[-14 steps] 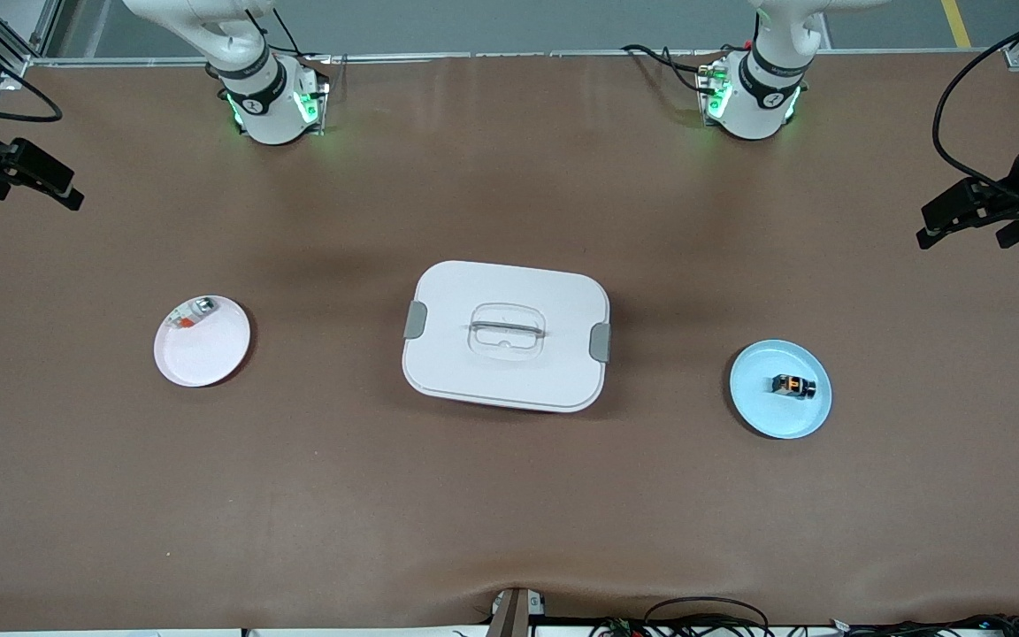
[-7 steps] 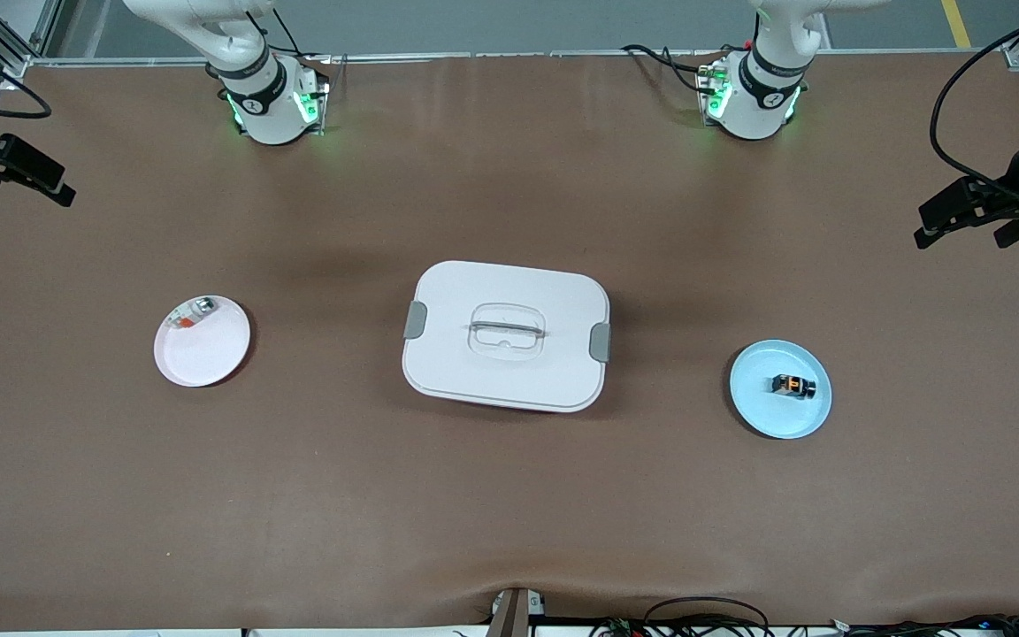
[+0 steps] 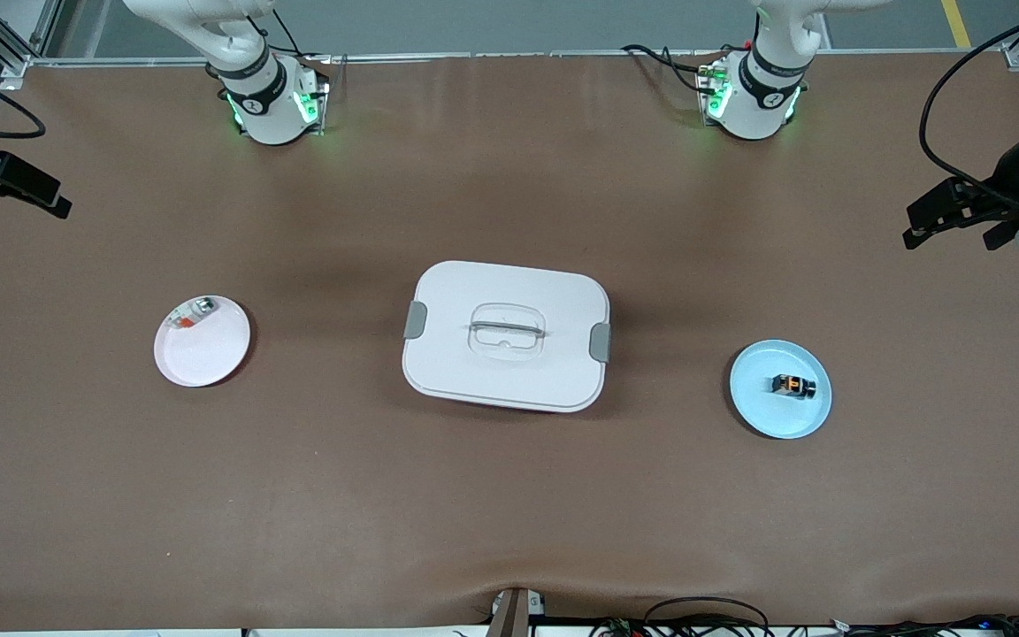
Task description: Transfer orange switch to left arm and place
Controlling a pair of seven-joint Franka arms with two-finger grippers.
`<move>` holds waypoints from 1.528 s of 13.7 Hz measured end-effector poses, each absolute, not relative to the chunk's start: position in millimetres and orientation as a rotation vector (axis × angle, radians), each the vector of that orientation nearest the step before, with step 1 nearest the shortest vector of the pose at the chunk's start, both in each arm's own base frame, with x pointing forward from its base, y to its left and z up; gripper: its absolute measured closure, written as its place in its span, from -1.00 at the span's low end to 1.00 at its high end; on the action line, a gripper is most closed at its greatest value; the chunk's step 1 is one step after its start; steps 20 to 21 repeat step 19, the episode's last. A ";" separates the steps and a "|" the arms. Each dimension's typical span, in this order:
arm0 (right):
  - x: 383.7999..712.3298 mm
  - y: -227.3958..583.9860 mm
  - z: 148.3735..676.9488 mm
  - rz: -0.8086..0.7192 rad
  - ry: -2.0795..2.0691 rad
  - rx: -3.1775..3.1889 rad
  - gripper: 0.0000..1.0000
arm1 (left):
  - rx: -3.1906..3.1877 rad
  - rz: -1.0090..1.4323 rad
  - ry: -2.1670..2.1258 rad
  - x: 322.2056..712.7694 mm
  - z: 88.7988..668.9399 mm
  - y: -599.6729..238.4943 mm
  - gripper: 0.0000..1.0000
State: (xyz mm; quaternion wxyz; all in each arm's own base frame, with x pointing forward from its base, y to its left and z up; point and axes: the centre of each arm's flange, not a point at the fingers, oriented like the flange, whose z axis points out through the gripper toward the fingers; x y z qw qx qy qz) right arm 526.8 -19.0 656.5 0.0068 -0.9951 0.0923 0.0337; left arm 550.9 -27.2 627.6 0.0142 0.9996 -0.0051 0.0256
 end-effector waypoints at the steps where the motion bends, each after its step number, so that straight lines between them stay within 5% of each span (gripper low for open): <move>1: 525.9 -19.7 655.6 0.119 0.292 -3.112 -1.00 | 3.113 0.067 -0.015 550.1 627.0 -26.9 -1.00; 21: 527.5 -20.6 642.5 0.166 0.365 -3.107 -1.00 | 3.115 0.003 -0.015 545.8 623.7 -26.4 -1.00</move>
